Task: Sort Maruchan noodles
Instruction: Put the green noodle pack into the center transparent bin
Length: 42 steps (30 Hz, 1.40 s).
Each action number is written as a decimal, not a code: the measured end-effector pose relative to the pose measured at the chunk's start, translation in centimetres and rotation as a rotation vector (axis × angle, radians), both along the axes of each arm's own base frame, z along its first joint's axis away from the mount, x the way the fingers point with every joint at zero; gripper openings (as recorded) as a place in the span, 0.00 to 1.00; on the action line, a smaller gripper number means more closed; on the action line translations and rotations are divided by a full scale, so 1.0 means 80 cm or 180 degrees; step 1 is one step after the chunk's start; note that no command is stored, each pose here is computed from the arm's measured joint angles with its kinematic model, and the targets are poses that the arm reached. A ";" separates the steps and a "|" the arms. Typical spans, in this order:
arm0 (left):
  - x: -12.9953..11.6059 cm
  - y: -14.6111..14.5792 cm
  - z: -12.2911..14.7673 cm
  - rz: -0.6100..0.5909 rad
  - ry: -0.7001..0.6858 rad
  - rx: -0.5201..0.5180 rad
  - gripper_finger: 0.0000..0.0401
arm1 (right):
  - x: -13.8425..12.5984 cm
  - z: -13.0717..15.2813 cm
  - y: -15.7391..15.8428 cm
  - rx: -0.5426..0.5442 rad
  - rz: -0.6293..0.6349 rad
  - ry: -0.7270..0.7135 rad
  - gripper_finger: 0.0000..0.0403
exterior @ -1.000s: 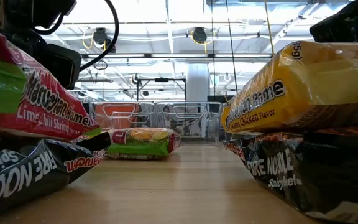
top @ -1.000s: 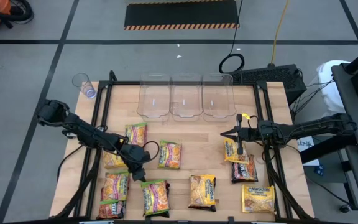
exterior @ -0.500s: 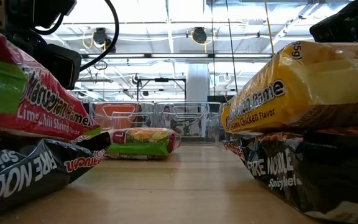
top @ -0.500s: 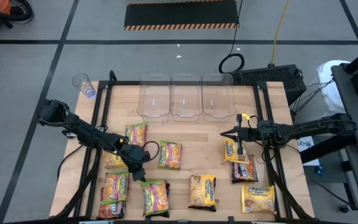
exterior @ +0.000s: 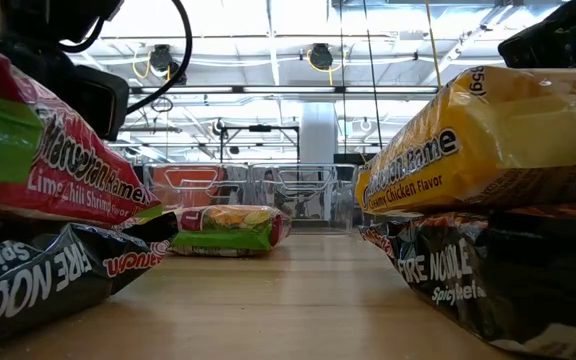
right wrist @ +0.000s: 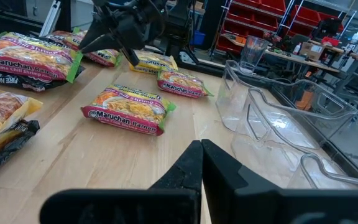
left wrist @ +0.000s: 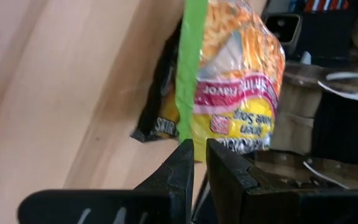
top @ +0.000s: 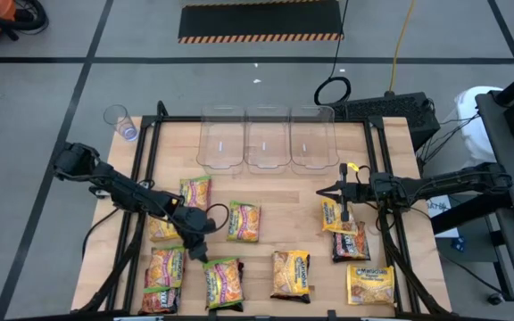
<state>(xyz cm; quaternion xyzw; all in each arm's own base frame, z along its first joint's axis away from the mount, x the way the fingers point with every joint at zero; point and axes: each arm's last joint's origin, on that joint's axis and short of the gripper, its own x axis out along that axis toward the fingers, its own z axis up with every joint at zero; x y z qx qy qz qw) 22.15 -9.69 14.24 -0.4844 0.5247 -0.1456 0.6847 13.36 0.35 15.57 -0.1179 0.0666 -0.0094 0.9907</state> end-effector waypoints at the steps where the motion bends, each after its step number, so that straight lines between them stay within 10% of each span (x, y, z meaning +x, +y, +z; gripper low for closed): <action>1: 0.000 0.000 0.000 -0.0006 -0.0001 -0.0003 0.12 | 0.000 0.000 0.000 0.0000 0.0000 -0.0001 0.00; 42: 0.000 -0.001 -0.010 -0.0117 -0.0016 0.0152 0.12 | 0.000 0.000 0.000 0.0000 0.0000 0.0000 0.00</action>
